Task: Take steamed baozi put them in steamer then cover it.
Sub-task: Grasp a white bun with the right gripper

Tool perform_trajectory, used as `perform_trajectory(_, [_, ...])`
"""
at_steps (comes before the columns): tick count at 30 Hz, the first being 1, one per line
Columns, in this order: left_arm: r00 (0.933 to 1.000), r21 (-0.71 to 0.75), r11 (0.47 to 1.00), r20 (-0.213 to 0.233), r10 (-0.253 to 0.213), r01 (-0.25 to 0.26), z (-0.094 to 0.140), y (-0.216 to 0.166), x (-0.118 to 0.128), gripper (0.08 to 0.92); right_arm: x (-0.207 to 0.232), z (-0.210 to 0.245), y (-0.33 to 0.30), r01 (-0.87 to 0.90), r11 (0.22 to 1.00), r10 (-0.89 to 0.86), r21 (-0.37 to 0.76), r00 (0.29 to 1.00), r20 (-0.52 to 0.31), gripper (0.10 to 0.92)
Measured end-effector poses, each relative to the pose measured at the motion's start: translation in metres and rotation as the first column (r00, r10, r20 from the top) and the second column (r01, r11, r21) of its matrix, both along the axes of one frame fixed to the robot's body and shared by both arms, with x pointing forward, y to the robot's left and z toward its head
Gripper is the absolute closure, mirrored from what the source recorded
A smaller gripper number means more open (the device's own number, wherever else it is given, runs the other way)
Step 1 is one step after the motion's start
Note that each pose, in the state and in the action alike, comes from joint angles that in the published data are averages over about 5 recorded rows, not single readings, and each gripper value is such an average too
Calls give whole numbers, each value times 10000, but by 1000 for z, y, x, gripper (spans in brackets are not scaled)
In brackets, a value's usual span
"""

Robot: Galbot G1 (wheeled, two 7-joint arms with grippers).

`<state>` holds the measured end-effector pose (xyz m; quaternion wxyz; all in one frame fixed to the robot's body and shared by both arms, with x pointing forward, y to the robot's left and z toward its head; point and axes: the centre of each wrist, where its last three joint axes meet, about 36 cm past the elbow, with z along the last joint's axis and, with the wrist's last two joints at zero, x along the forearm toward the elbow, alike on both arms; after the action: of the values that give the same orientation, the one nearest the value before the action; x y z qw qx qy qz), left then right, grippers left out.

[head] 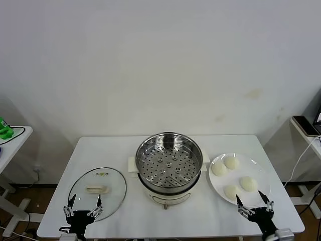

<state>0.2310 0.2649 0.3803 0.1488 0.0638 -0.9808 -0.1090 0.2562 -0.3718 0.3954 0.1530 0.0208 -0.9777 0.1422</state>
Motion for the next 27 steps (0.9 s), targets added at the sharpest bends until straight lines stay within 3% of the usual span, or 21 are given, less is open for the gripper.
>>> perform_trajectory(12, [9999, 238, 9997, 51, -108, 107, -3, -3, -8, 177, 53, 45, -61, -1515, 9320, 1132, -3294, 9847, -1325, 199])
perform_trajectory(20, [9998, 330, 9993, 20, -177, 177, -6, -8, -13, 177, 119, 82, -91, -3314, 7908, 2402, -5146, 9413, -2370, 199])
perform_trajectory(27, [9998, 389, 9991, 71, -198, 195, -4, -13, -16, 177, 190, 108, -91, -5097, 6474, 3828, -5666, 8604, -3365, 200])
